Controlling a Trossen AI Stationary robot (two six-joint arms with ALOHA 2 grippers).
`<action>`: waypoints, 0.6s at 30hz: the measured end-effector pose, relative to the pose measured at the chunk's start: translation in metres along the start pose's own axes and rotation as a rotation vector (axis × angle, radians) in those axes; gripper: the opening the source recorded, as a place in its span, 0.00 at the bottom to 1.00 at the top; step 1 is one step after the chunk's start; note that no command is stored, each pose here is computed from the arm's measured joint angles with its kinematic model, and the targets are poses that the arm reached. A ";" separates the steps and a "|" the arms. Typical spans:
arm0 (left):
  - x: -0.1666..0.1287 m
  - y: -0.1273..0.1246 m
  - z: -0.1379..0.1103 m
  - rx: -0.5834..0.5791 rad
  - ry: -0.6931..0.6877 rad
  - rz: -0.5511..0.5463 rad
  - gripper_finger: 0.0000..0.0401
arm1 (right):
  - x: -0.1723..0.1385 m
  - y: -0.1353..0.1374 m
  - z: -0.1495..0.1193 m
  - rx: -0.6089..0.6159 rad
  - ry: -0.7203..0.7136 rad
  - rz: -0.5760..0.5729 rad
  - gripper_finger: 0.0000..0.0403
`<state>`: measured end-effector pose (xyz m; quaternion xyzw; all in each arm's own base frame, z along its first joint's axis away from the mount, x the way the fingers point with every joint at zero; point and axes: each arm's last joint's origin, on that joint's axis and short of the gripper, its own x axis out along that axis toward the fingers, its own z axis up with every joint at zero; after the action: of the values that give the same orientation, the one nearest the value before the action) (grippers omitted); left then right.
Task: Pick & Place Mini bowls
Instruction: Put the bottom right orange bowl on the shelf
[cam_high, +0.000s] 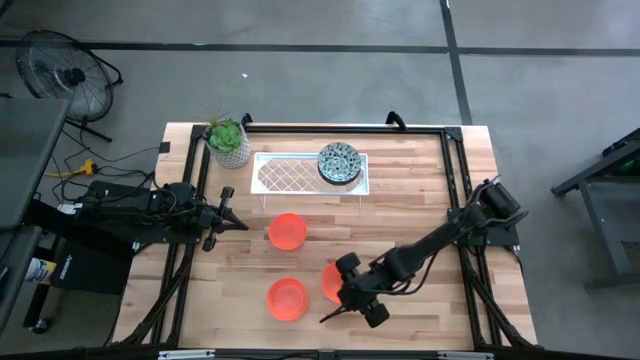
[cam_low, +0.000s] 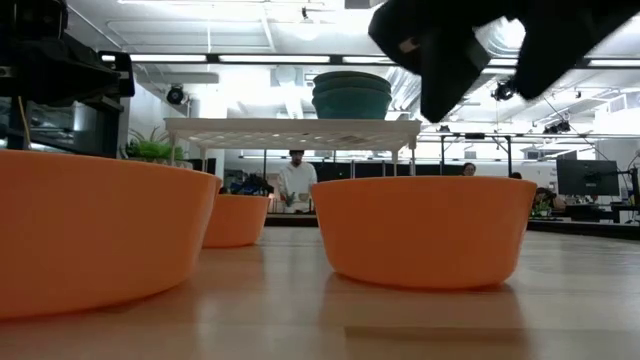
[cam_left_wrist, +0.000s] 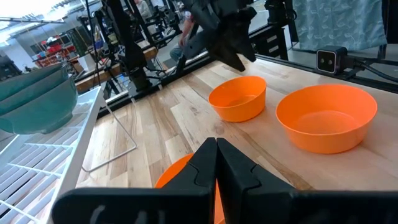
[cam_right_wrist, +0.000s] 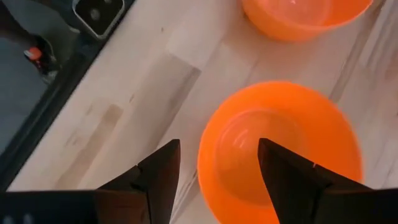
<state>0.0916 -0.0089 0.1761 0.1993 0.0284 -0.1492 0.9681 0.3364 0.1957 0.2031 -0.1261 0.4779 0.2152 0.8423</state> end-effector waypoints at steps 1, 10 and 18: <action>0.000 0.000 0.000 0.000 0.000 0.000 0.00 | 0.003 0.000 -0.001 0.000 0.012 0.001 0.51; 0.000 0.000 0.000 0.000 0.000 0.000 0.00 | 0.023 -0.005 -0.011 -0.045 0.098 0.044 0.51; 0.000 0.000 0.000 0.000 0.000 0.000 0.00 | 0.023 -0.006 -0.017 -0.125 0.159 0.016 0.51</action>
<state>0.0916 -0.0089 0.1760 0.1993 0.0285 -0.1494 0.9681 0.3371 0.1887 0.1746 -0.1912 0.5298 0.2409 0.7904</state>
